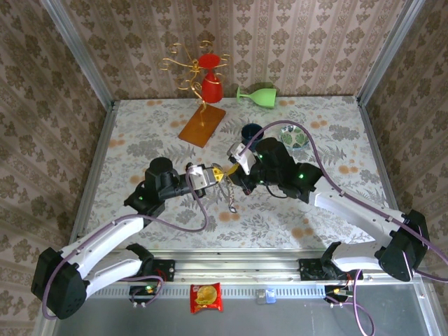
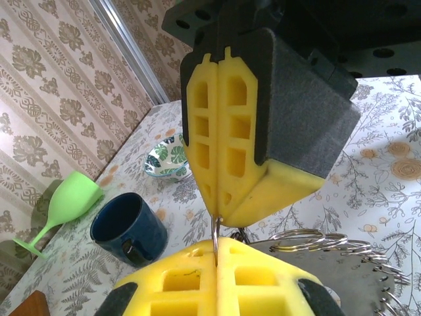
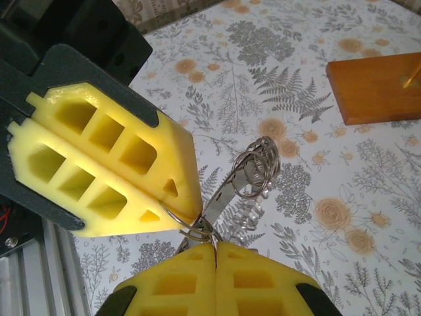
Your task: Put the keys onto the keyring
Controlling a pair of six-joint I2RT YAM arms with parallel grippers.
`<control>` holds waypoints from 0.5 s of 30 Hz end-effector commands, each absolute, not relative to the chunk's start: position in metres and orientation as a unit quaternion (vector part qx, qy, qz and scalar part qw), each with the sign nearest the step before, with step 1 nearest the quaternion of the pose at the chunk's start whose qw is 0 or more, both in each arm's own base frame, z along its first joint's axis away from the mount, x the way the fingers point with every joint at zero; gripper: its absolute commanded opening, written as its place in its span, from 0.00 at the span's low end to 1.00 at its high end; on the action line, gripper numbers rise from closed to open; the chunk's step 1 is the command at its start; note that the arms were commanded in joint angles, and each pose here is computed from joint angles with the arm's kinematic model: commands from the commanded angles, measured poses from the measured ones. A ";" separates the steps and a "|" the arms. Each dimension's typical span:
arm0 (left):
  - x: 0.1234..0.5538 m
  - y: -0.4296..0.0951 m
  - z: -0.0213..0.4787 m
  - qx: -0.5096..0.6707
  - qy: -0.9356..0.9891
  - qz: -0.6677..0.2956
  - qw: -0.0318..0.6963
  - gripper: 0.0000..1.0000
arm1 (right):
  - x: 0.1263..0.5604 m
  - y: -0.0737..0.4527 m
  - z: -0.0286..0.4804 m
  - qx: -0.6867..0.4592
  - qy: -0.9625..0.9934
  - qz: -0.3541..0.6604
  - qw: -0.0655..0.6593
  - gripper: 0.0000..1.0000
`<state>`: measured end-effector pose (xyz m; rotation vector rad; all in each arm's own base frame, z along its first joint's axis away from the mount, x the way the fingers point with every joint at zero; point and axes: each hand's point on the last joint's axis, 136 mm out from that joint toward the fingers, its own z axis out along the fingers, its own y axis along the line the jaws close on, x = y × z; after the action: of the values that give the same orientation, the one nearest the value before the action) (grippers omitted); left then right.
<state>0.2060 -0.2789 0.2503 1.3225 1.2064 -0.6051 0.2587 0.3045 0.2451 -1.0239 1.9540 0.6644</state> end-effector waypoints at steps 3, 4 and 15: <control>0.191 -0.284 0.268 0.568 0.469 -0.283 0.614 0.00 | 0.264 0.303 0.255 -0.398 0.765 0.288 0.416 0.31; 0.191 -0.284 0.268 0.566 0.469 -0.286 0.615 0.00 | 0.264 0.300 0.255 -0.401 0.759 0.291 0.422 0.37; 0.181 -0.285 0.270 0.549 0.444 -0.377 0.600 0.00 | 0.238 0.296 0.269 -0.529 0.604 0.311 0.509 0.38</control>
<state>0.1959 -0.2827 0.2489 1.2701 1.1464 -0.7847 0.2481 0.2837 0.2360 -1.1761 1.6754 0.7154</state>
